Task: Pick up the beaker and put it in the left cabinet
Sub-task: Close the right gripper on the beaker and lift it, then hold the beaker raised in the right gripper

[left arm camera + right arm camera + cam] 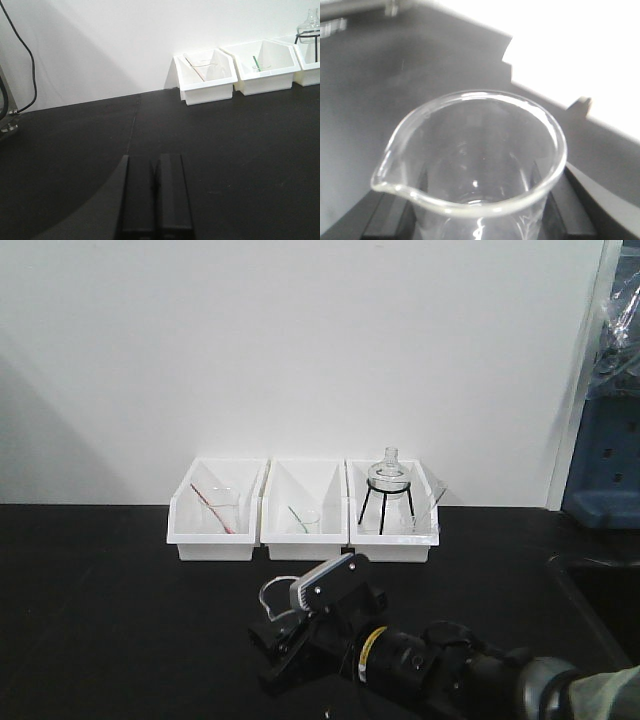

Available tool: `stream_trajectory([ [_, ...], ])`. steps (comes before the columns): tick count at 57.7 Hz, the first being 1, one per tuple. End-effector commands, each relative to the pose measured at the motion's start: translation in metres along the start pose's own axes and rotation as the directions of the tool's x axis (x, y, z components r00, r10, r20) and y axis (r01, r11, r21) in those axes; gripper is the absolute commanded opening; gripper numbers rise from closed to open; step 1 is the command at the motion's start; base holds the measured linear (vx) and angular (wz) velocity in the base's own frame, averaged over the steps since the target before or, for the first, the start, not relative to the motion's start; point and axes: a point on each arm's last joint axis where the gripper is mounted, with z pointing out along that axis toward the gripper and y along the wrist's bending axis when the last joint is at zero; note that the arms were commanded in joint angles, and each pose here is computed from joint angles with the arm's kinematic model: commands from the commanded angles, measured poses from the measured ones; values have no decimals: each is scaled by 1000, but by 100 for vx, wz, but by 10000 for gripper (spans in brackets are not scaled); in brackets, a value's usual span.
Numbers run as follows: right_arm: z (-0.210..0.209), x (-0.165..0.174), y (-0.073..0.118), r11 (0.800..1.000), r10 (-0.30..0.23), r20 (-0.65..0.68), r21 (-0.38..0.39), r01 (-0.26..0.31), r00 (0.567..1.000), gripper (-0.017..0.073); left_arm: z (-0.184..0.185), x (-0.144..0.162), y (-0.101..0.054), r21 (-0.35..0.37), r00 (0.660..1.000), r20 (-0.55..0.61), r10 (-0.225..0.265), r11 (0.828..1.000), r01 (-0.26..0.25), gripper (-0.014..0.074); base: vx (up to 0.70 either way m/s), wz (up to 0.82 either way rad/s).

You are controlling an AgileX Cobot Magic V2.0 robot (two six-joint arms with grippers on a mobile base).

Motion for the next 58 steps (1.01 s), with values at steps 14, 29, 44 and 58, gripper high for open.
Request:
stream_trajectory([
  [14,-48,-80,2,999,-14,167,47,6,986,143,-2,-14,2,-13,994,111,-6,1000,8,-6,0,0],
  [29,-71,-101,3,996,-29,181,83,14,983,143,-2,-14,2,-13,994,111,-6,1000,8,-6,0,0],
  [44,-78,-110,5,997,-36,221,76,19,975,144,-2,-14,2,-13,994,110,-6,1000,8,-6,0,0],
  [58,-77,-109,4,997,-35,217,77,19,975,145,-2,-14,2,-12,994,109,-6,1000,8,-6,0,0],
])
